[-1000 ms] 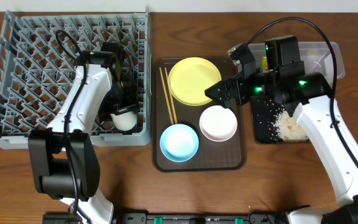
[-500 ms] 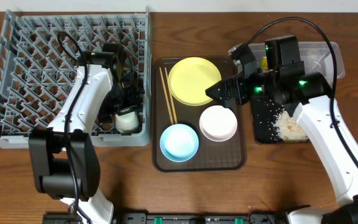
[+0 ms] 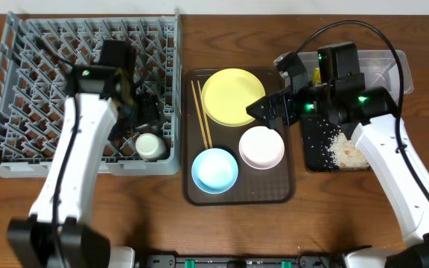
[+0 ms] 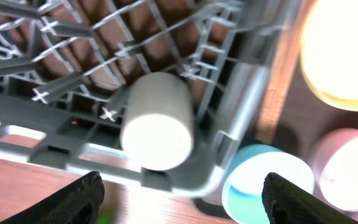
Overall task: Sort waste into correct bins and load items into the dishwasher
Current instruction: 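Release the cup in the rack and lift the left gripper away, then reach the left gripper to the pink bowl and grasp its rim, then lift the pink bowl with the left gripper and move it to the rack, then set the pink bowl upright at the rack's back edge and release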
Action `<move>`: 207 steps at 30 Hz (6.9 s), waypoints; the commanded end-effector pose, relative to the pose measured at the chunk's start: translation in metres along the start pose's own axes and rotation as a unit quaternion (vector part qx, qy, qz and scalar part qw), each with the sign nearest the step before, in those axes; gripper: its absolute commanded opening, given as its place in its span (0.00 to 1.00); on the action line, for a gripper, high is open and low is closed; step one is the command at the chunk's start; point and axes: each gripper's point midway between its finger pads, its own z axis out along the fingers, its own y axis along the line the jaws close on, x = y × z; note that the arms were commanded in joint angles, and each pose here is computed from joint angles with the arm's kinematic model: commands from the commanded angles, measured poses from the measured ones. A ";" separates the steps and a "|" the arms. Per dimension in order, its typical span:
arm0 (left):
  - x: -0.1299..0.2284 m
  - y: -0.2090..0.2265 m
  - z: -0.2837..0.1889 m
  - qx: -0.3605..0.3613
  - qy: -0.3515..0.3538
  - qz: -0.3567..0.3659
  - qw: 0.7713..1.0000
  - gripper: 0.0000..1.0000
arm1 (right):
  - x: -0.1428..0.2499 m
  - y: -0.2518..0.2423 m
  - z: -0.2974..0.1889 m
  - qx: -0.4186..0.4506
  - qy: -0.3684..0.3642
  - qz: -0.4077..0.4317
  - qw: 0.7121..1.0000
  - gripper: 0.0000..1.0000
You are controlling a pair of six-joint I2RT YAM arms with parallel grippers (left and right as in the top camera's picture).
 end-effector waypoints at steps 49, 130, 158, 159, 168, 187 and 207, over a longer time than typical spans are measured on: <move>0.067 -0.193 0.094 0.092 0.040 0.161 0.982 0.75 | 0.021 -0.079 -0.167 0.367 -0.142 0.223 0.892 0.95; -0.009 -0.184 0.003 -0.002 -0.242 0.274 0.931 0.08 | 0.049 -0.105 -0.192 0.414 -0.125 0.274 0.859 0.99; -0.236 -0.038 -0.063 -0.335 -0.503 0.124 0.787 0.08 | 0.049 -0.105 -0.192 0.414 -0.125 0.274 0.859 0.99; -0.239 -0.036 -0.059 -0.349 -0.503 0.123 0.781 0.08 | 0.049 -0.105 -0.192 0.414 -0.125 0.274 0.859 0.99; -0.253 -0.027 -0.025 -0.425 -0.488 0.128 0.752 0.08 | 0.049 -0.105 -0.192 0.414 -0.125 0.274 0.859 0.99; -0.251 -0.001 0.019 -0.456 -0.438 0.131 0.764 0.08 | 0.049 -0.105 -0.192 0.414 -0.125 0.274 0.859 0.99; -0.239 -0.025 0.035 -0.439 -0.424 0.171 0.773 0.08 | 0.049 -0.105 -0.192 0.414 -0.125 0.274 0.859 0.99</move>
